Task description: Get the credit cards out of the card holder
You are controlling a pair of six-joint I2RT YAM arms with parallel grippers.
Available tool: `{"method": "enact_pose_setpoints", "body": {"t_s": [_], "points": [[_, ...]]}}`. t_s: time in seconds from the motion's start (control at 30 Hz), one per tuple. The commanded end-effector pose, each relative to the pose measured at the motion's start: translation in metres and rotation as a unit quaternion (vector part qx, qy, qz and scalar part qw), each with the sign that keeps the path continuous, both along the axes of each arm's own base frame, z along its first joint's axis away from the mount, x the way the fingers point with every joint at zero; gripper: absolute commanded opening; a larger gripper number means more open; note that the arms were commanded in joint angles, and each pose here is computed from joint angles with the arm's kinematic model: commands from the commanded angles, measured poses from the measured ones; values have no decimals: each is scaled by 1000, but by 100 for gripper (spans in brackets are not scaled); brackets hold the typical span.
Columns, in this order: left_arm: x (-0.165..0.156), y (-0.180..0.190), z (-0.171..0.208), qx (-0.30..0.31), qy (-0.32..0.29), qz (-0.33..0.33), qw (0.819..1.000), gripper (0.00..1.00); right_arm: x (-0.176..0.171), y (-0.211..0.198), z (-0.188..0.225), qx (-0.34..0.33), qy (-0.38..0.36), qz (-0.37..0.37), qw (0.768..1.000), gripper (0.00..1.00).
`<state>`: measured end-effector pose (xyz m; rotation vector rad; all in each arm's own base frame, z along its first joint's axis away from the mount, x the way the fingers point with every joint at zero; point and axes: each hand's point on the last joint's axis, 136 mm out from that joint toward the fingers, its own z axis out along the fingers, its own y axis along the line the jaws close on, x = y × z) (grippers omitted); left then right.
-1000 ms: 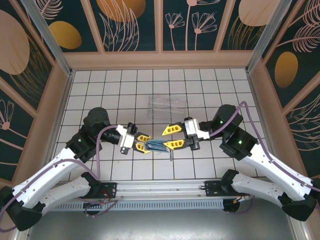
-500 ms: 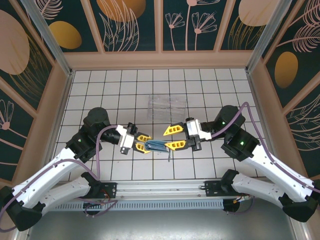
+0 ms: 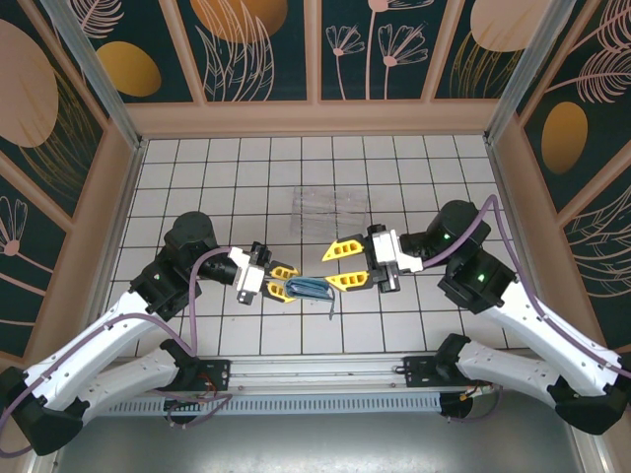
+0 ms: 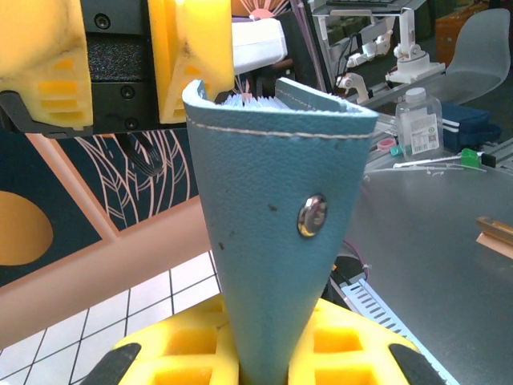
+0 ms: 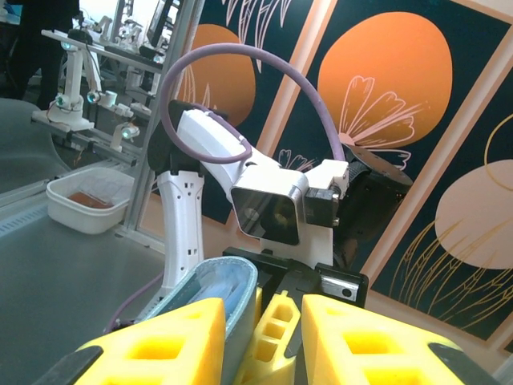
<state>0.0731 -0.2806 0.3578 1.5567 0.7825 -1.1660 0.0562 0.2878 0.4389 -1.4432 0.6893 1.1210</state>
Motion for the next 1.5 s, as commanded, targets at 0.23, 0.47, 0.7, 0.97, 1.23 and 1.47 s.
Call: {"method": "enact_pose_setpoints", "body": {"t_s": [0.23, 0.47, 0.7, 0.97, 1.23, 1.47], "points": [[-4, 2, 12, -20, -29, -7, 999, 0, -5, -1, 2, 0, -3, 11, 1000, 32], [-4, 2, 13, -21, -31, -8, 999, 0, -15, -6, 15, 9, -7, 34, 999, 32], [-4, 1, 14, -22, -31, -12, 999, 0, -11, -3, 4, -7, 5, 26, 1000, 32], [-6, 2, 16, -24, -34, -15, 999, 0, 0, 4, -13, -32, 10, 4, 999, 32], [-5, 2, 17, -25, -37, -10, 999, 0, 1, 4, -20, -46, 18, 4, 999, 28], [-4, 2, 17, -26, -37, -6, 999, 0, -6, -4, -21, -32, -25, 1, 999, 27]]}}
